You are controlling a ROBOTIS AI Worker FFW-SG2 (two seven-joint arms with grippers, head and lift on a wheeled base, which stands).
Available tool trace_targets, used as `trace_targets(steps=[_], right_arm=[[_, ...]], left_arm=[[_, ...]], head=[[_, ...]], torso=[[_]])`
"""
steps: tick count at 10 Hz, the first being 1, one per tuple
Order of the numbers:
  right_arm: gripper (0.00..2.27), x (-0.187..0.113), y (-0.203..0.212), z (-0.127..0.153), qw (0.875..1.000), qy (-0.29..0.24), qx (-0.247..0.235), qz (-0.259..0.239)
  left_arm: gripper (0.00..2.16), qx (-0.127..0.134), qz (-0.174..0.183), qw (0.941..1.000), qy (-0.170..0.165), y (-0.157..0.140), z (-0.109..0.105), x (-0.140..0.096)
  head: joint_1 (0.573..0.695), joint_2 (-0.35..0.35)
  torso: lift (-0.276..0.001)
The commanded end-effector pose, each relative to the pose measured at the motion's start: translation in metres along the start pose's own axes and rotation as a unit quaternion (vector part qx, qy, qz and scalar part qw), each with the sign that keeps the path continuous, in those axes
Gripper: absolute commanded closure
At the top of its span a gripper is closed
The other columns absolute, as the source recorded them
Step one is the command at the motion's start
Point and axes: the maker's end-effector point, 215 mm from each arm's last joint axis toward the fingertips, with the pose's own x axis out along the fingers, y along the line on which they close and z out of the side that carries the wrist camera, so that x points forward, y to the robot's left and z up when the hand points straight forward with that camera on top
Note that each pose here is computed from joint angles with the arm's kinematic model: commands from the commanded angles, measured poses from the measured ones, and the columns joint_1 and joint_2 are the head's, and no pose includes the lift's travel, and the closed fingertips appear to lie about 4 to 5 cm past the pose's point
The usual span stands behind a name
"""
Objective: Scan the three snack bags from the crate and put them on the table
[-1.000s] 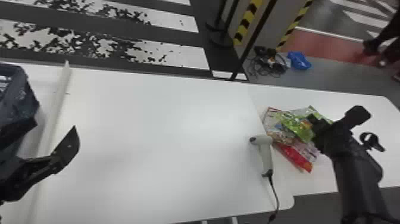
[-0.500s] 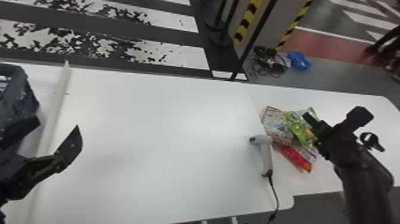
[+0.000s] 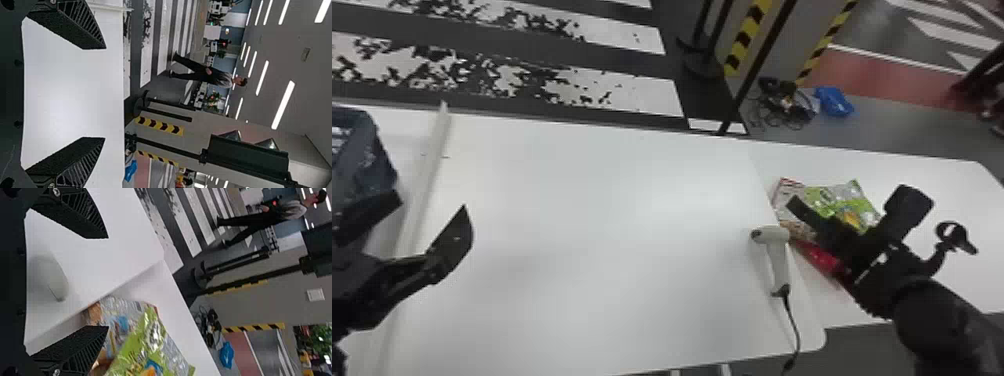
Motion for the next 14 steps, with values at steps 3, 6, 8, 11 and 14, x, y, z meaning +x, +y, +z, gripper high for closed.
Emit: trace_targets(steps=[3,6,8,11,14], right_arm=[[0.07,-0.065,0.166,-0.081,0.985,0.037,-0.052,0.158],[0.06,-0.095,0.256,-0.095,0.969,-0.067,-0.141,0.191],[0.05,-0.118,0.271,-0.098,0.961,-0.118,-0.174,0.182],[0.06,-0.142,0.239,-0.108,0.963,-0.124,-0.162,0.177],[0.05,-0.170,0.220,-0.117,0.961,-0.116,-0.171,0.184]], left_arm=[[0.03,-0.019,0.019,0.9995,0.018,-0.012,-0.011,0.003],[0.03,-0.029,0.033,0.9986,0.031,-0.019,-0.019,-0.018],[0.02,-0.037,0.041,0.9973,0.049,-0.022,-0.033,-0.043],[0.02,-0.046,0.052,0.9953,0.067,-0.022,-0.048,-0.071],[0.02,-0.042,0.059,0.9942,0.080,-0.027,-0.058,-0.083]], head=[[0.695,-0.312],[0.695,-0.161],[0.695,-0.090],[0.695,-0.055],[0.695,-0.089]], torso=[[-0.094],[-0.094],[-0.094],[-0.094],[-0.094]])
